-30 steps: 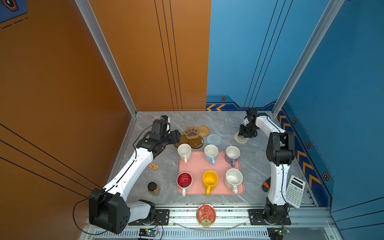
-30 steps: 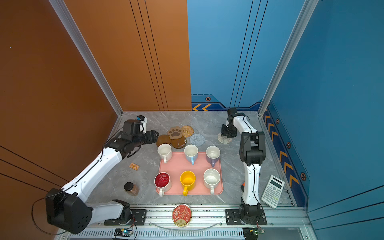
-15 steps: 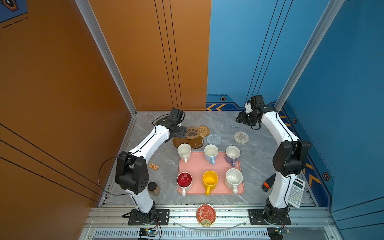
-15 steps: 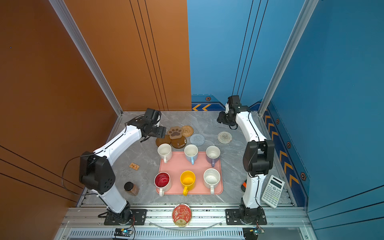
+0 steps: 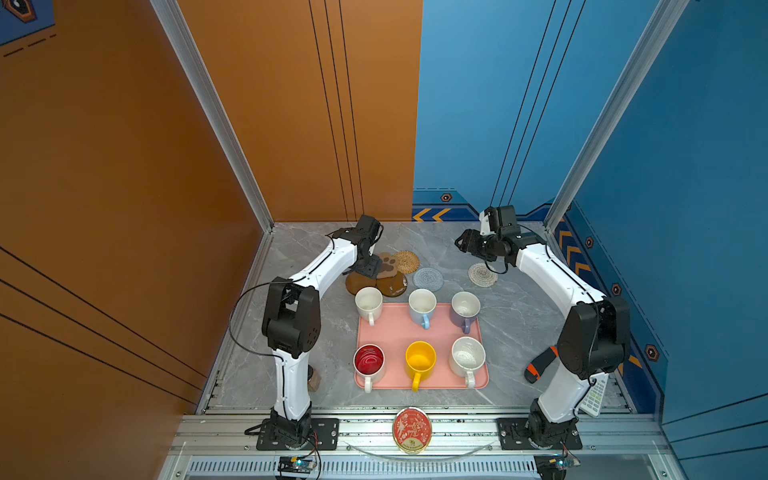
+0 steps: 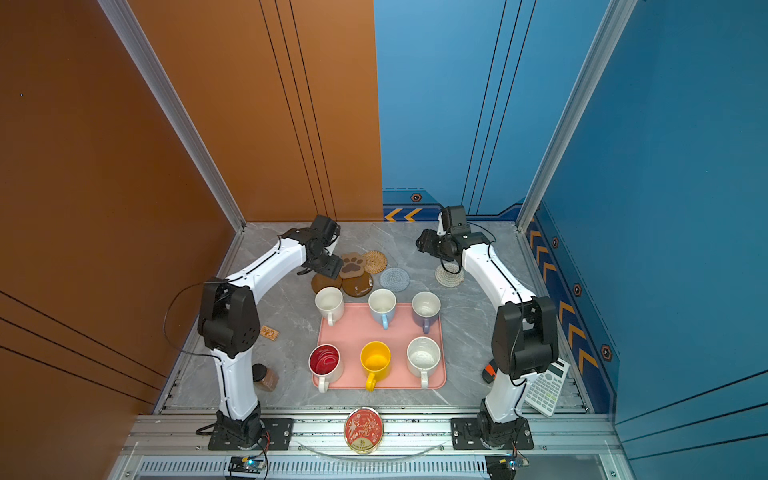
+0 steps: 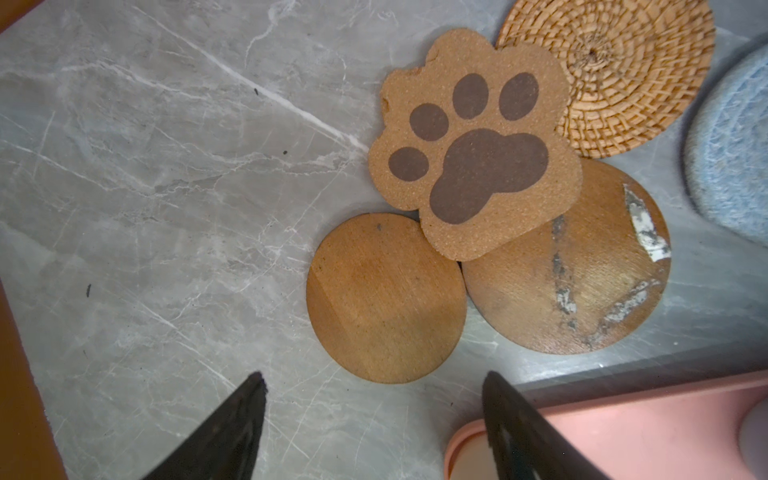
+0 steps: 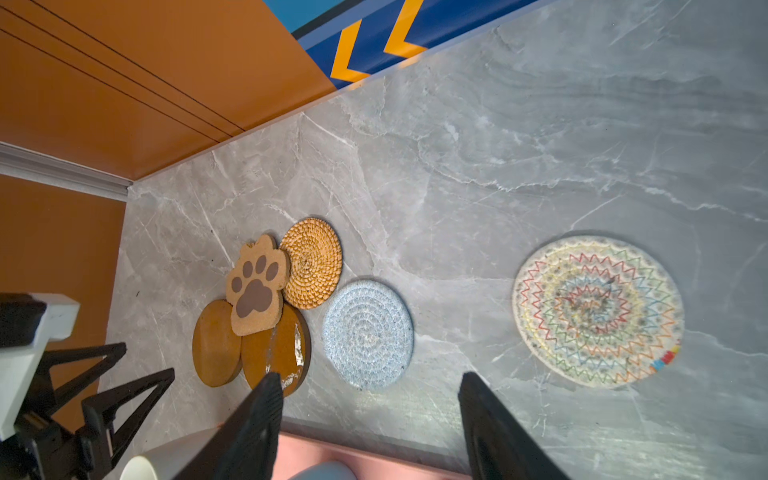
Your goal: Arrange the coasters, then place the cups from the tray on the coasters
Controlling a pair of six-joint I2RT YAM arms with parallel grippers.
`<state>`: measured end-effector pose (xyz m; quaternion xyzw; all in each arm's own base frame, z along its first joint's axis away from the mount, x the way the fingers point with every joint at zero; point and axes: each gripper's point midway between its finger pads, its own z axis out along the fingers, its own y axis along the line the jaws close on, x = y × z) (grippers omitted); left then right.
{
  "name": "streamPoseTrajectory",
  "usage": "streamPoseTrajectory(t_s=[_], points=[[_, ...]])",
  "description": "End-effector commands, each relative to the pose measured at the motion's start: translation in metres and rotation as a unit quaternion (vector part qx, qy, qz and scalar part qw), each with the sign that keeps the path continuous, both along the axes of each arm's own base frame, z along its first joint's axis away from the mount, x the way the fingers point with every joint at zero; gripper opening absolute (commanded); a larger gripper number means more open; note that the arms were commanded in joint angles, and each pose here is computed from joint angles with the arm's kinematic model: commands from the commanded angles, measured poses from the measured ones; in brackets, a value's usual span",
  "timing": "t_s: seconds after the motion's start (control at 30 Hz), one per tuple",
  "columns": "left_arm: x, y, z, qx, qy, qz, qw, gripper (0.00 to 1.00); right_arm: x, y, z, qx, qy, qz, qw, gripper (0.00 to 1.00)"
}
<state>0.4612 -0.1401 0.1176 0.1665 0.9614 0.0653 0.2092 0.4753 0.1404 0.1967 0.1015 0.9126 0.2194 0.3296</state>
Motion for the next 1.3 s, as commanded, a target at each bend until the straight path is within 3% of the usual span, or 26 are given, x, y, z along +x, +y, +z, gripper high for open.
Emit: streamPoseTrajectory(t_s=[0.0,0.5,1.03,1.27], points=[[0.003,-0.005,-0.007,0.015,0.018,-0.021,1.0,0.83,0.006,-0.005,0.016,0.027,-0.044,-0.039,0.998,0.67],[-0.001,-0.011,-0.051,0.045,0.071,-0.042,0.996,0.83,-0.005,-0.001,-0.01,0.072,-0.044,-0.046,0.995,0.67],[-0.02,-0.008,-0.082,0.048,0.115,-0.037,0.992,0.82,-0.005,0.0,-0.021,0.078,-0.034,-0.044,0.995,0.68],[-0.022,0.003,-0.092,0.075,0.122,-0.027,0.989,0.81,-0.005,0.0,-0.023,0.078,-0.032,-0.044,0.995,0.68]])
